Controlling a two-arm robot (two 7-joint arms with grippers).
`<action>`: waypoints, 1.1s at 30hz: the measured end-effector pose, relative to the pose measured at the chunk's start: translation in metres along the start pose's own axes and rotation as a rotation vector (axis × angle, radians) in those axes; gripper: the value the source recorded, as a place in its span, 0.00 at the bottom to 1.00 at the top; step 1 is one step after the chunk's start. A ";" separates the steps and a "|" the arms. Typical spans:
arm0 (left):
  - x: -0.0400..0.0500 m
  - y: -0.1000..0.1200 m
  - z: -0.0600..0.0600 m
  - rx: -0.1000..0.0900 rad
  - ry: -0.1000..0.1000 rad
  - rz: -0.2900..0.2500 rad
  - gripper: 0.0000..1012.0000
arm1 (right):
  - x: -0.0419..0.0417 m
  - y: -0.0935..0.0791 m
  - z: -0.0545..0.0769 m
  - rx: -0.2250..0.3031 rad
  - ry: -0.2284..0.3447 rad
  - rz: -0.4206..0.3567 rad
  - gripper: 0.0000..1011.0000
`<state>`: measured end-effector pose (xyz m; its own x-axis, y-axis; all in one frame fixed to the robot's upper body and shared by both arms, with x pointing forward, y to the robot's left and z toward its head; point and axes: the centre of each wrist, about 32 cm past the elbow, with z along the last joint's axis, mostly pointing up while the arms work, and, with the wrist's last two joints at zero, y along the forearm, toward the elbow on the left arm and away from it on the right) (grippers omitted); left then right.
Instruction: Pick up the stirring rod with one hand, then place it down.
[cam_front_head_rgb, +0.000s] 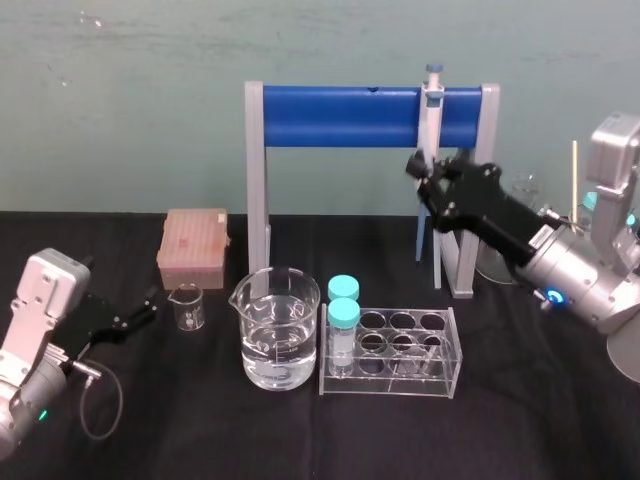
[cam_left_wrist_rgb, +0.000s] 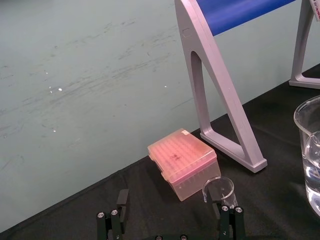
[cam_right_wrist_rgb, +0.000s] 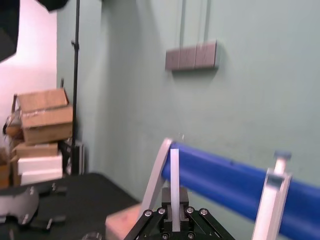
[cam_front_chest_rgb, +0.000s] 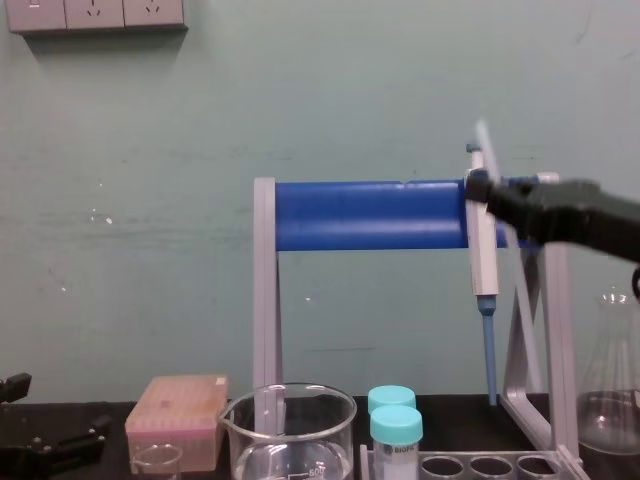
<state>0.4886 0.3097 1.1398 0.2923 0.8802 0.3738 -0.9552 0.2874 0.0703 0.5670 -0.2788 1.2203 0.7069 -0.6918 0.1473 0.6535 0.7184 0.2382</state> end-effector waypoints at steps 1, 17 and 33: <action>0.0000 0.000 0.000 0.000 0.000 0.000 0.99 | -0.0001 0.000 0.001 0.009 -0.004 -0.002 0.07; 0.0000 0.000 0.000 0.000 0.000 0.000 0.99 | -0.0118 -0.025 -0.025 0.086 -0.083 0.003 0.07; 0.0000 0.000 0.000 0.000 0.000 0.000 0.99 | -0.0141 -0.035 -0.033 0.087 -0.084 -0.019 0.07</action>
<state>0.4886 0.3097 1.1398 0.2923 0.8803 0.3738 -0.9552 0.2873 0.0703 0.5432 -0.2919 1.1777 0.6670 -0.7114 0.2214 0.6381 0.6989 0.3231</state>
